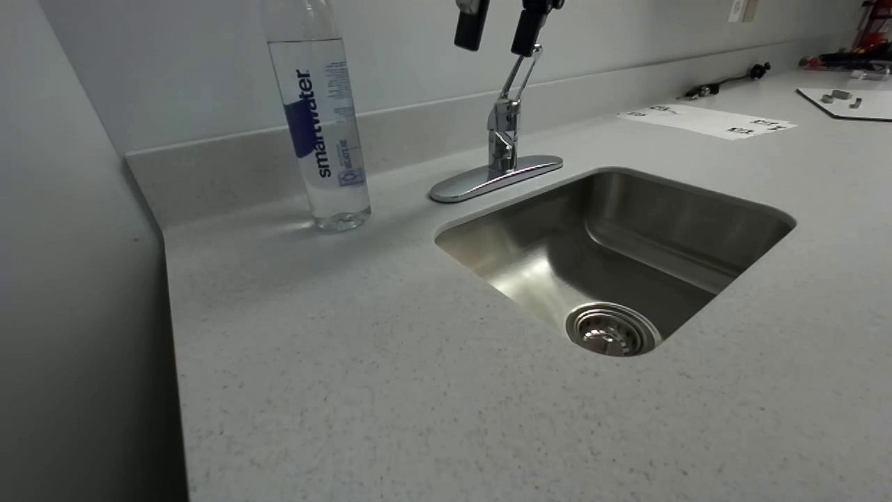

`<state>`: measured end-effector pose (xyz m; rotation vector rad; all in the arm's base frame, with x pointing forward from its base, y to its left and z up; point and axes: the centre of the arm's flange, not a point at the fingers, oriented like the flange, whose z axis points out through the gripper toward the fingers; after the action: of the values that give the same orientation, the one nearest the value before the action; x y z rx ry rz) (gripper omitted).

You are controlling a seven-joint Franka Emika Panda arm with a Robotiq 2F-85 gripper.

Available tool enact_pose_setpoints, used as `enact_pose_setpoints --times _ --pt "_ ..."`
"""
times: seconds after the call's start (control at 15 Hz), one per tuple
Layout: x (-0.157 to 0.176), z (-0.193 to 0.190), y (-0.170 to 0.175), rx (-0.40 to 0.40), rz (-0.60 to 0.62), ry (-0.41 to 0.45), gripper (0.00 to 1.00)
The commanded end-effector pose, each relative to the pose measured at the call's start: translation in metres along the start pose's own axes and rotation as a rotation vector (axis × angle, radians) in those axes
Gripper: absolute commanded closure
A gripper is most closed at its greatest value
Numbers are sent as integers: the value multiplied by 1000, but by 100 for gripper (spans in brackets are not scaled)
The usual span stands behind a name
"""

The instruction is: Move the spout to the left

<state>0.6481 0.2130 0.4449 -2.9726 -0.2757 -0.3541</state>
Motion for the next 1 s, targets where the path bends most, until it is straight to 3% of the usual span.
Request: enact_pose_setpoints --times 0.0,0.27,0.47,0.73,0.8,0.93 --pt "3 -30 46 26 19 19 0" --pt "6 -59 96 19 32 66 0" --pt "6 -72 114 43 21 78 0" --pt "5 -80 123 82 4 81 0" --pt "-31 -83 99 94 10 85 0" --pt "-38 -91 101 104 3 77 0"
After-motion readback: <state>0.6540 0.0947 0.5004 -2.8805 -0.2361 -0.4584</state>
